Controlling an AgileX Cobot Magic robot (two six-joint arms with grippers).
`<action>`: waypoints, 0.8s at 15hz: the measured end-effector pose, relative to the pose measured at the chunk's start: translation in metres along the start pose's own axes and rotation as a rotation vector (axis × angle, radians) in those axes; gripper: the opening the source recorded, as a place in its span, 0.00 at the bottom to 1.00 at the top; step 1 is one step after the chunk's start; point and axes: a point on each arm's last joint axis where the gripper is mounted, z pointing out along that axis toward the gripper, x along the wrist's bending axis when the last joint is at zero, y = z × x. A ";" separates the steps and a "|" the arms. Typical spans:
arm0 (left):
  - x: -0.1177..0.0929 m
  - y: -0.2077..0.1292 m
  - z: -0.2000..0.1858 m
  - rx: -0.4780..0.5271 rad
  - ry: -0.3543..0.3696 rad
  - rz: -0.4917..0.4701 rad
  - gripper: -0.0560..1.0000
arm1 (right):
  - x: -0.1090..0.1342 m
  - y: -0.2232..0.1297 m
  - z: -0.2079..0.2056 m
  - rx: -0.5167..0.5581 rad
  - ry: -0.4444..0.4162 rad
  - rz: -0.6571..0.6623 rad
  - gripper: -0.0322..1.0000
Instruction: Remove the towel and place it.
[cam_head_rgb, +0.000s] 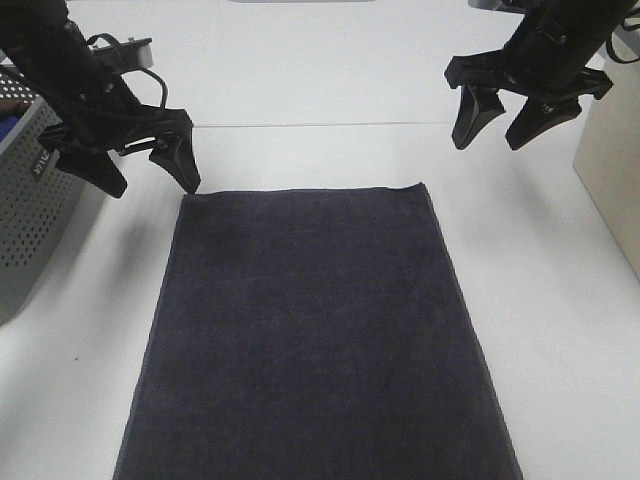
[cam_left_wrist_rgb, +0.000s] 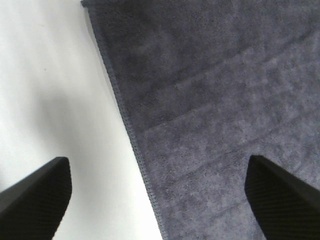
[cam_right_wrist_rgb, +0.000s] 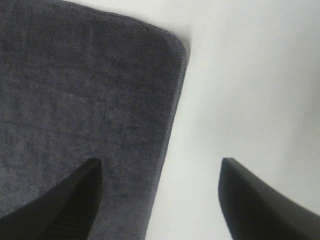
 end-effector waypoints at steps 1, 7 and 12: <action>0.005 0.001 0.004 0.000 0.005 -0.010 0.89 | -0.001 0.003 0.008 0.038 0.005 -0.016 0.72; 0.041 0.016 0.031 -0.056 0.016 -0.063 0.89 | -0.014 0.046 0.071 0.116 0.027 -0.085 0.75; 0.046 0.042 0.060 -0.045 -0.039 -0.074 0.89 | -0.017 0.050 0.119 0.181 0.101 -0.079 0.75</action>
